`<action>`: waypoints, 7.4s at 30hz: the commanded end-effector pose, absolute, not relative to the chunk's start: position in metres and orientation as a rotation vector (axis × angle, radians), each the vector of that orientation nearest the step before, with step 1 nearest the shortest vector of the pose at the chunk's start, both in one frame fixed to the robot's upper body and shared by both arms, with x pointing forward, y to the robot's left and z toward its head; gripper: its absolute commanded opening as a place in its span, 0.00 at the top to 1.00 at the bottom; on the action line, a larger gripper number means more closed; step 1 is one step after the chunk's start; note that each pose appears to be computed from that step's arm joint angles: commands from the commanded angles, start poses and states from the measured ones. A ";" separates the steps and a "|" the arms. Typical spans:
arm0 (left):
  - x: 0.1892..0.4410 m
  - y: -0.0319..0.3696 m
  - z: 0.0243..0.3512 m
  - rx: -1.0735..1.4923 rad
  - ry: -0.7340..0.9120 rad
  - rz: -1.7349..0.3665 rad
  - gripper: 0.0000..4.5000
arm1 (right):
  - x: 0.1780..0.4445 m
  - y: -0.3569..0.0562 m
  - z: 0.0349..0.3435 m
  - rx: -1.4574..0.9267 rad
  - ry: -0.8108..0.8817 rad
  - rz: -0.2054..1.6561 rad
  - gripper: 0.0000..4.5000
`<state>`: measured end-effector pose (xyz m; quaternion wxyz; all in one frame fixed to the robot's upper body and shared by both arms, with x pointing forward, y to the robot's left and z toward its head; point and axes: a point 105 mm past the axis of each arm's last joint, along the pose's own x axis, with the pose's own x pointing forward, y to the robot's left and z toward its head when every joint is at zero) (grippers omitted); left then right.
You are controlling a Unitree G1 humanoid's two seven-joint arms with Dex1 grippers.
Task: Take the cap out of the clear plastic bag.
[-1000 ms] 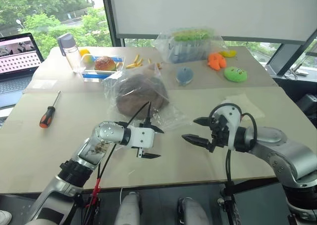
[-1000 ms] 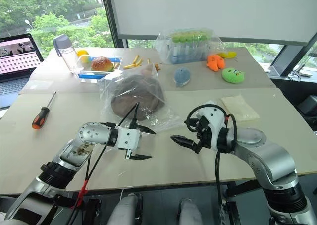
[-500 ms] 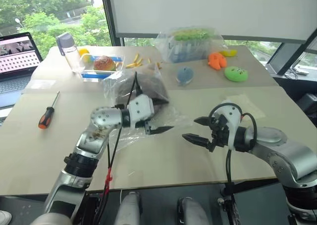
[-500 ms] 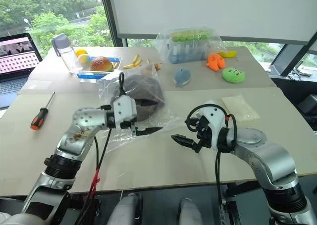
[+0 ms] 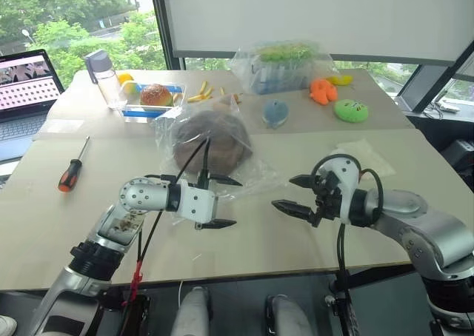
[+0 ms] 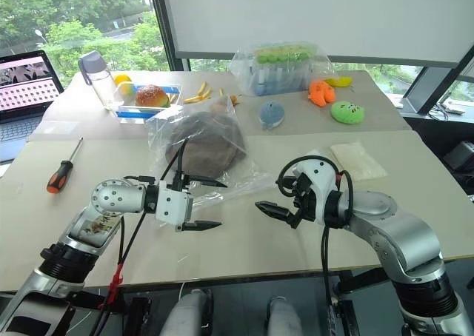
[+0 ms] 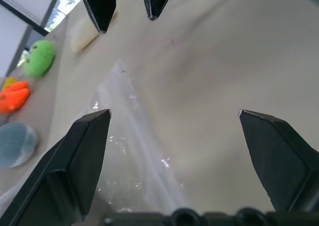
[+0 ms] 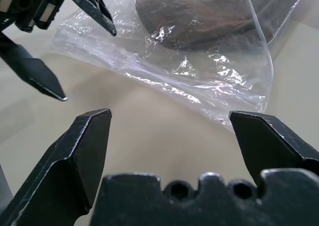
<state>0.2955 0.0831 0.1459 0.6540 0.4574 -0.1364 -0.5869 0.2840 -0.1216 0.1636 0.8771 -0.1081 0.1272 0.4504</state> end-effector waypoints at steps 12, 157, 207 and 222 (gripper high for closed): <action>0.307 0.075 0.165 1.112 -0.418 -1.181 0.02 | 0.285 -0.125 0.175 -0.248 0.218 0.914 0.00; 0.347 0.144 0.147 0.953 -0.471 -0.482 0.81 | 0.375 -0.129 0.175 -0.069 0.054 0.514 0.00; 0.401 0.050 0.207 0.092 -0.140 -0.849 0.99 | 0.386 -0.084 0.169 0.059 0.093 0.619 0.00; 0.410 0.068 0.216 -0.012 -0.194 -0.715 0.99 | 0.435 -0.044 0.121 -0.042 0.177 0.629 0.00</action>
